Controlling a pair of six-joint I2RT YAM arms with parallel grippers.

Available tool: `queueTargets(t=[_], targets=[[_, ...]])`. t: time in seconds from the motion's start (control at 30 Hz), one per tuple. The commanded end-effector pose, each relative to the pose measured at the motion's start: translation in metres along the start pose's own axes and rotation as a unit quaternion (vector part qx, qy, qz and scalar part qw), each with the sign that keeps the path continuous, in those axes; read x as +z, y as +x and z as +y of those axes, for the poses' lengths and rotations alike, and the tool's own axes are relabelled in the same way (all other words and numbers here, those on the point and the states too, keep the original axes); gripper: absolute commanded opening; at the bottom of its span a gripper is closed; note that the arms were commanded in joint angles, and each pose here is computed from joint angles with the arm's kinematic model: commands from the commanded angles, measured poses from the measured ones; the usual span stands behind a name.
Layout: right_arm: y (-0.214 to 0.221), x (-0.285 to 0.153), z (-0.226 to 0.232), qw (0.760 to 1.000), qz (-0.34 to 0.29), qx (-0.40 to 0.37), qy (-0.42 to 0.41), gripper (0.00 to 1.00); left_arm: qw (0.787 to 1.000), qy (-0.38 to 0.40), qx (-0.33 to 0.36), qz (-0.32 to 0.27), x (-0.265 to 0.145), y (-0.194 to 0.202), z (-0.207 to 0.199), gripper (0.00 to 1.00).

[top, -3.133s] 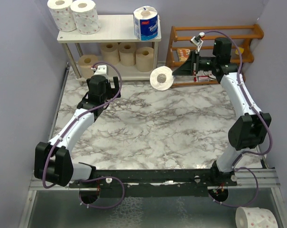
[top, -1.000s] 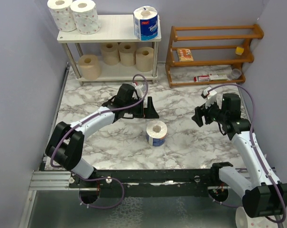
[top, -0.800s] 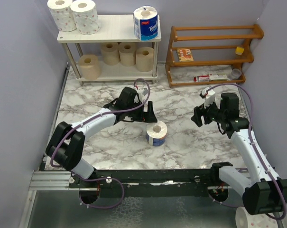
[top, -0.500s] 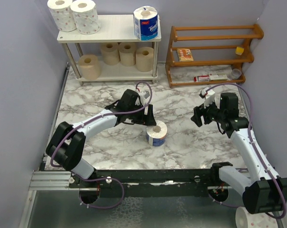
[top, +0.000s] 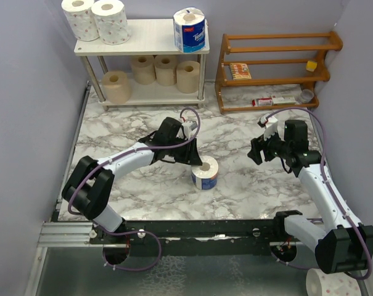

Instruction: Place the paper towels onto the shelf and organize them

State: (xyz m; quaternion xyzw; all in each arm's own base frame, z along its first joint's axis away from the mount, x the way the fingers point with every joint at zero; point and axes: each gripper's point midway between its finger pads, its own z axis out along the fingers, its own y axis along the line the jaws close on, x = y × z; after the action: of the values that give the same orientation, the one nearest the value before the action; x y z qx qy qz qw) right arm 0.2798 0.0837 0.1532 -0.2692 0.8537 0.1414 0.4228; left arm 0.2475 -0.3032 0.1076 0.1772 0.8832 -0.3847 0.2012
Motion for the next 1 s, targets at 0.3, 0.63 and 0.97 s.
queueTargets(t=[0.3,0.63,0.97], targets=[[-0.008,-0.002,-0.008,1.000,-0.010,-0.009,0.017,0.68,0.998,0.055,-0.022,0.034,0.013,0.014,-0.012,0.00],[-0.008,-0.001,-0.009,1.000,-0.008,-0.009,0.017,0.67,0.996,0.053,-0.044,-0.063,-0.025,-0.044,-0.051,0.00],[-0.007,-0.001,-0.009,1.000,-0.008,-0.009,0.017,0.67,0.982,-0.022,-0.139,-0.125,-0.063,-0.067,-0.057,0.00]])
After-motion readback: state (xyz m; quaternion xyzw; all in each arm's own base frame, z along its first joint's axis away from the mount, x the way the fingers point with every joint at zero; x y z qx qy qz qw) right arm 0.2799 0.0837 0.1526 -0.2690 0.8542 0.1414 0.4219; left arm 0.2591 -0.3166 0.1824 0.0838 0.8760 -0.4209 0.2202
